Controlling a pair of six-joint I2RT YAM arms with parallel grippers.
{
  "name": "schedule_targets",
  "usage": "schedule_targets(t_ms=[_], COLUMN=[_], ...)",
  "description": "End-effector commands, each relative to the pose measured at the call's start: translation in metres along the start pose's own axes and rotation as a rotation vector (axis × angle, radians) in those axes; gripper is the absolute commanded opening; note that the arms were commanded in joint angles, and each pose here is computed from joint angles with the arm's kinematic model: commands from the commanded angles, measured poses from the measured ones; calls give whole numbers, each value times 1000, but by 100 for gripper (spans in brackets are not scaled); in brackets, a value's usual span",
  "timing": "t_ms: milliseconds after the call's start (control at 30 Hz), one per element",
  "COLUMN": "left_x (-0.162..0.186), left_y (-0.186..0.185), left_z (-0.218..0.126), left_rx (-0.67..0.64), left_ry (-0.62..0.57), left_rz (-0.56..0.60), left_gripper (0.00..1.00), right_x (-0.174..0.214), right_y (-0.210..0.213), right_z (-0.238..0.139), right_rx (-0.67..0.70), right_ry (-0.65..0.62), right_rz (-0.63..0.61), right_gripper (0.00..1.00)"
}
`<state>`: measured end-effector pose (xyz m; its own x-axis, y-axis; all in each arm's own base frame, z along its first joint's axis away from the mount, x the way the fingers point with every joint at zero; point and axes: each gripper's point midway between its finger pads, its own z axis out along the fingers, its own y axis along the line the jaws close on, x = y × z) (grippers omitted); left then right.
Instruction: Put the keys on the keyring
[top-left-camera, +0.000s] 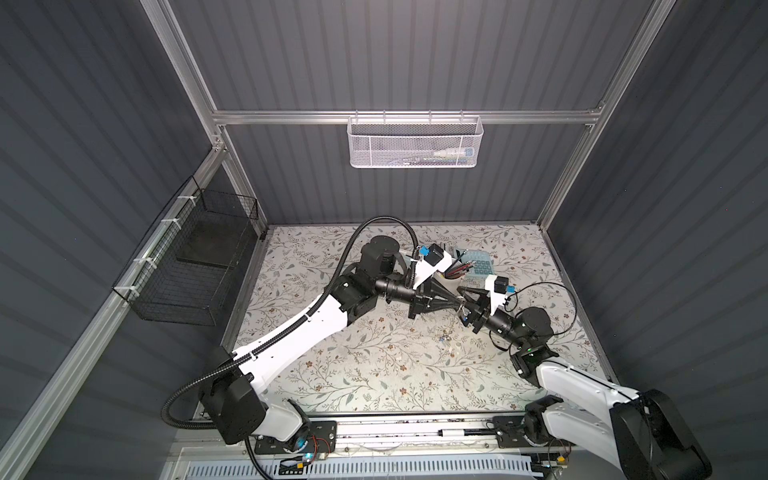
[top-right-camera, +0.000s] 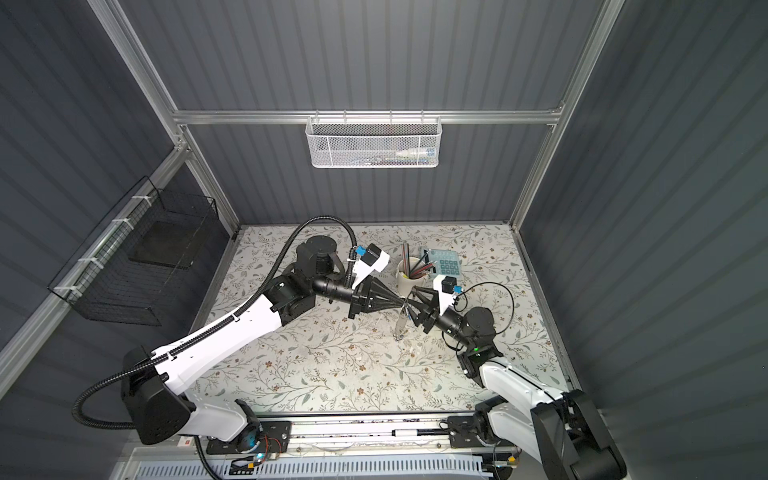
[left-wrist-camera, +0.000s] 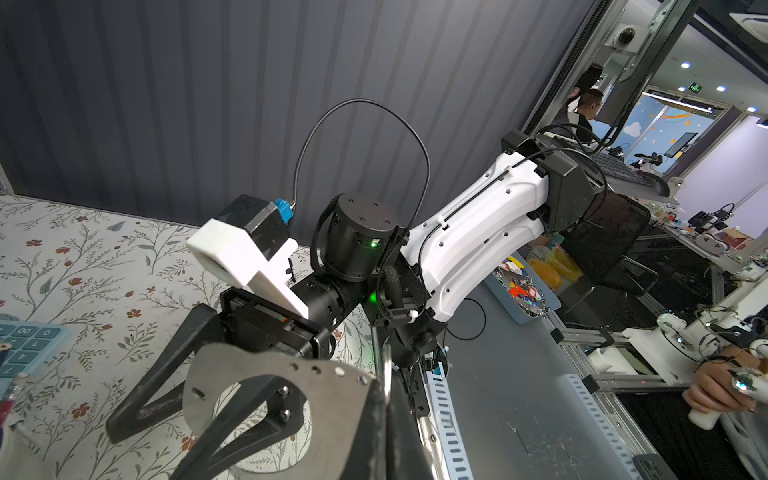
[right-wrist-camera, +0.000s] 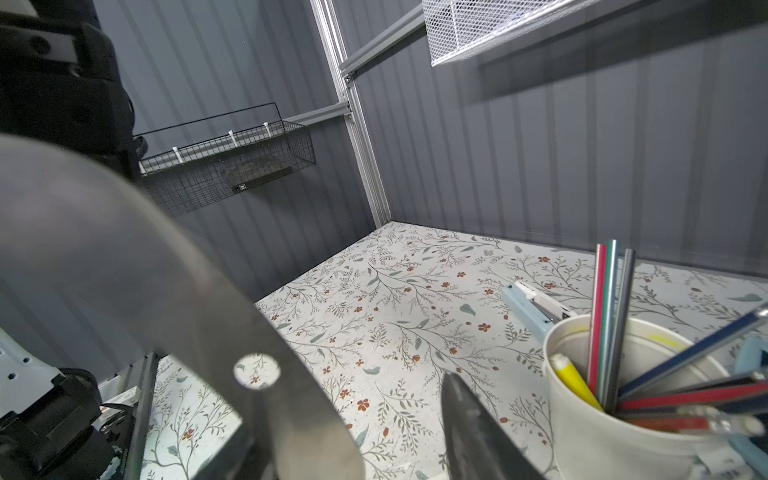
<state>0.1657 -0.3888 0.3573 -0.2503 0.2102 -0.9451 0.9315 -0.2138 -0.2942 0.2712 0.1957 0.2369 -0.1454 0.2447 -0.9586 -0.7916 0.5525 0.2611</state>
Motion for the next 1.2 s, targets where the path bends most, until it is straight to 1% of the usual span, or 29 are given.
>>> schedule_targets(t_ms=[0, 200, 400, 600, 767, 967, 1033, 1167], left_x=[-12, -8, -4, 8, 18, 29, 33, 40], left_y=[-13, -11, -10, -6, -2, 6, 9, 15], left_z=[-3, -3, -4, -7, -9, -13, -14, -18], left_rx=[29, 26, 10, -26, -44, -61, -67, -78], left_ry=[-16, -11, 3, 29, 45, 63, 66, 72], left_rz=[29, 19, 13, 3, -9, -25, -29, -43], left_gripper=[0, 0, 0, 0, 0, 0, 0, 4], right_x=[-11, -11, -11, -17, -23, -26, -29, -38], right_y=[3, 6, 4, -3, -7, -11, -18, -25], right_z=[-4, -7, -12, -20, -30, -38, -41, -45], right_rx=[4, 1, 40, 127, 197, 252, 305, 364], right_ry=[-47, -48, -34, -9, -5, 10, 10, 22], right_rz=[-29, -45, -68, -126, -176, -204, -219, -258], right_gripper=[53, 41, 36, 33, 26, 20, 18, 11])
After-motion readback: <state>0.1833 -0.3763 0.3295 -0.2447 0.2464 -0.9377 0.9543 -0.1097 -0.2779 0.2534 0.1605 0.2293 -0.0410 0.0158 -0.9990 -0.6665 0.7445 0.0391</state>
